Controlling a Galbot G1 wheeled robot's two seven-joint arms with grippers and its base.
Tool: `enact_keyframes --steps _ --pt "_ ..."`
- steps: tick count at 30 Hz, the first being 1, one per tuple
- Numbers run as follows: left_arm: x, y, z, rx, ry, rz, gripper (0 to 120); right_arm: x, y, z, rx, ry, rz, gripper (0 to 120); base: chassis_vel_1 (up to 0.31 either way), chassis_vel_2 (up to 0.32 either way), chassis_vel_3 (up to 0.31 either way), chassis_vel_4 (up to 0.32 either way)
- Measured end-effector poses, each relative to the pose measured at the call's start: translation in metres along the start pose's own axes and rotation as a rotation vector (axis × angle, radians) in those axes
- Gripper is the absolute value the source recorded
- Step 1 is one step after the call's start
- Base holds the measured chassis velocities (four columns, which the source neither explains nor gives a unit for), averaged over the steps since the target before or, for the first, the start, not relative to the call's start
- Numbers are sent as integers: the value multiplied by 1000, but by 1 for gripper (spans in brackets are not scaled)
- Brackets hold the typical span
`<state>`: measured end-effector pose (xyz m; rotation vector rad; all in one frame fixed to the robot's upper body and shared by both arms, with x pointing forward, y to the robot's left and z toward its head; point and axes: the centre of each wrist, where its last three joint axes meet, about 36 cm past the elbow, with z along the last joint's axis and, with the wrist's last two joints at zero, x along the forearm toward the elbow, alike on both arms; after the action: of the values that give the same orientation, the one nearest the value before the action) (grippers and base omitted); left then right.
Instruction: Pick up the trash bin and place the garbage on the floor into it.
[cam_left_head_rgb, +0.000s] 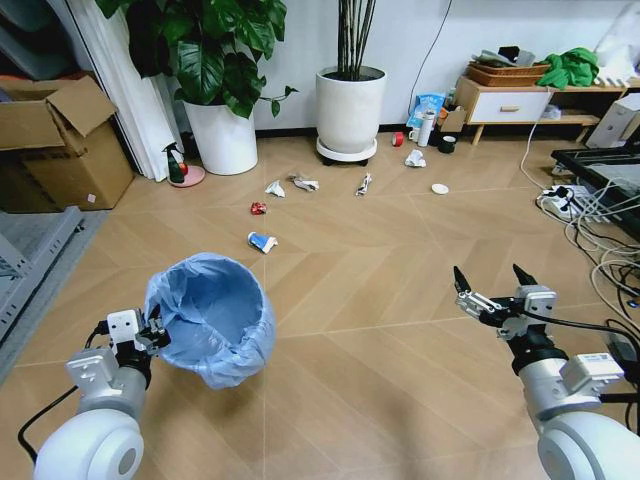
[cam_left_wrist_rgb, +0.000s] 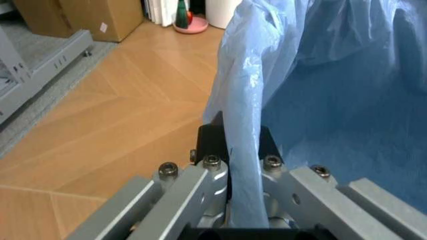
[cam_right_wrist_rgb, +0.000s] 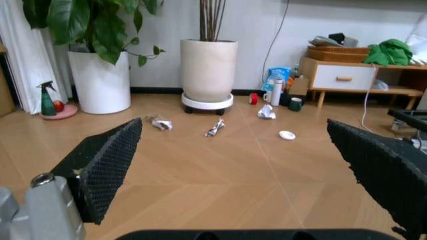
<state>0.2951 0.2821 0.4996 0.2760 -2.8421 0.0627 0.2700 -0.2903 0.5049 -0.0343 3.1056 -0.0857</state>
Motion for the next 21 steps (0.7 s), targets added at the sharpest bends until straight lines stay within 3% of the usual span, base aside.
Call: enact_keyframes --steps 21 --pt "4 -5 0 1 -3 12 0 0 2 2 13 0 -24 100 -64 208 65 -205"
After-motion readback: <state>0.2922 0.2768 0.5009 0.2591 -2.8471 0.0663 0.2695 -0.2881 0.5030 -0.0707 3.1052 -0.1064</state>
